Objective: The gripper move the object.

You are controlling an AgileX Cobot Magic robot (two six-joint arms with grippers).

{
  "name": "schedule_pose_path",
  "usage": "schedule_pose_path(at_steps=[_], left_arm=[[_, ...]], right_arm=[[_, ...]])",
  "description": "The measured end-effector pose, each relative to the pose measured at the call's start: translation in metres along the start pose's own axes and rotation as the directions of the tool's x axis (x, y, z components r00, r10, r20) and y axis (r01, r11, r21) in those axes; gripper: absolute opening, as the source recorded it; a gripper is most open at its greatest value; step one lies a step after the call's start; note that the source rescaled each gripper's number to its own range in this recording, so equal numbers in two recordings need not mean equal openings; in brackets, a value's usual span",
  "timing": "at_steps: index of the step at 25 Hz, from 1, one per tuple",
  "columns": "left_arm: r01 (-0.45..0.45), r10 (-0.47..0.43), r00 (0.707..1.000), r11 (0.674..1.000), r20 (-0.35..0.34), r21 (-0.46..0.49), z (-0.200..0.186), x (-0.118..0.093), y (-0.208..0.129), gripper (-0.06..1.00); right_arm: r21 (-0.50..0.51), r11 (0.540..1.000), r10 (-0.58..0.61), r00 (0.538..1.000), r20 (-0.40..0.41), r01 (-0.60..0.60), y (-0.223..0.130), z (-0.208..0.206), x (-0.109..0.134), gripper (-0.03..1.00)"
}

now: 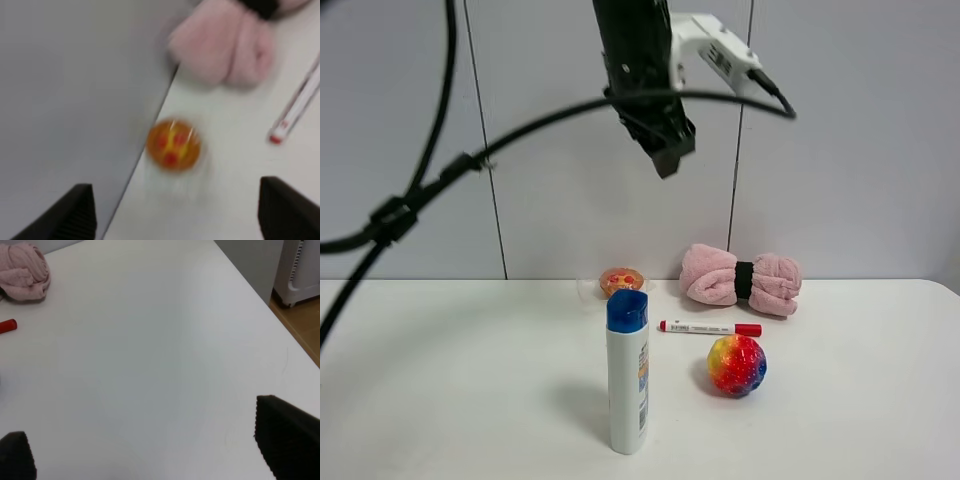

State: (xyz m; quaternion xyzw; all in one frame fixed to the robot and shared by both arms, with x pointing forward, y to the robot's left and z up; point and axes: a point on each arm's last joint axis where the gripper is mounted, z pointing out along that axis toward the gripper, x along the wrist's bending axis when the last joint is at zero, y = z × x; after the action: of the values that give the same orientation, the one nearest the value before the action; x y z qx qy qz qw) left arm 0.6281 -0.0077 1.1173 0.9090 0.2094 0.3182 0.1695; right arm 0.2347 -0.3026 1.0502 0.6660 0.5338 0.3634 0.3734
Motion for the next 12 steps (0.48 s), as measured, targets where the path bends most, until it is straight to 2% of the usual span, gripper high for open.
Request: schedule_pose_path(at_steps=[2, 4, 7, 10, 12], left_arm=[[0.116, -0.116, 0.992, 0.993, -0.057, -0.017, -0.030, 0.022, -0.005, 0.84], [0.223, -0.228, 0.969, 0.973, -0.091, -0.066, -0.060, 0.041, -0.011, 0.84], [0.370, -0.388, 0.915, 0.916, -0.108, -0.157, -0.110, 0.070, -0.024, 0.85], [0.458, -0.485, 0.871, 0.861, -0.084, -0.219, -0.150, 0.093, -0.043, 0.85], [0.492, -0.519, 0.850, 0.843, -0.093, -0.217, -0.167, 0.105, -0.063, 0.85]], right_arm=[[0.000, 1.000, 0.000, 1.000, 0.000, 0.000, 0.000, 0.000, 0.000, 1.00], [0.000, 1.000, 0.000, 1.000, 0.000, 0.000, 0.000, 0.000, 0.000, 1.00], [0.000, 1.000, 0.000, 1.000, 0.000, 0.000, 0.000, 0.000, 0.000, 1.00], [0.000, 1.000, 0.000, 1.000, 0.000, 0.000, 0.000, 0.000, 0.000, 1.00], [0.000, 1.000, 0.000, 1.000, 0.000, 0.000, 0.000, 0.000, 0.000, 1.00]])
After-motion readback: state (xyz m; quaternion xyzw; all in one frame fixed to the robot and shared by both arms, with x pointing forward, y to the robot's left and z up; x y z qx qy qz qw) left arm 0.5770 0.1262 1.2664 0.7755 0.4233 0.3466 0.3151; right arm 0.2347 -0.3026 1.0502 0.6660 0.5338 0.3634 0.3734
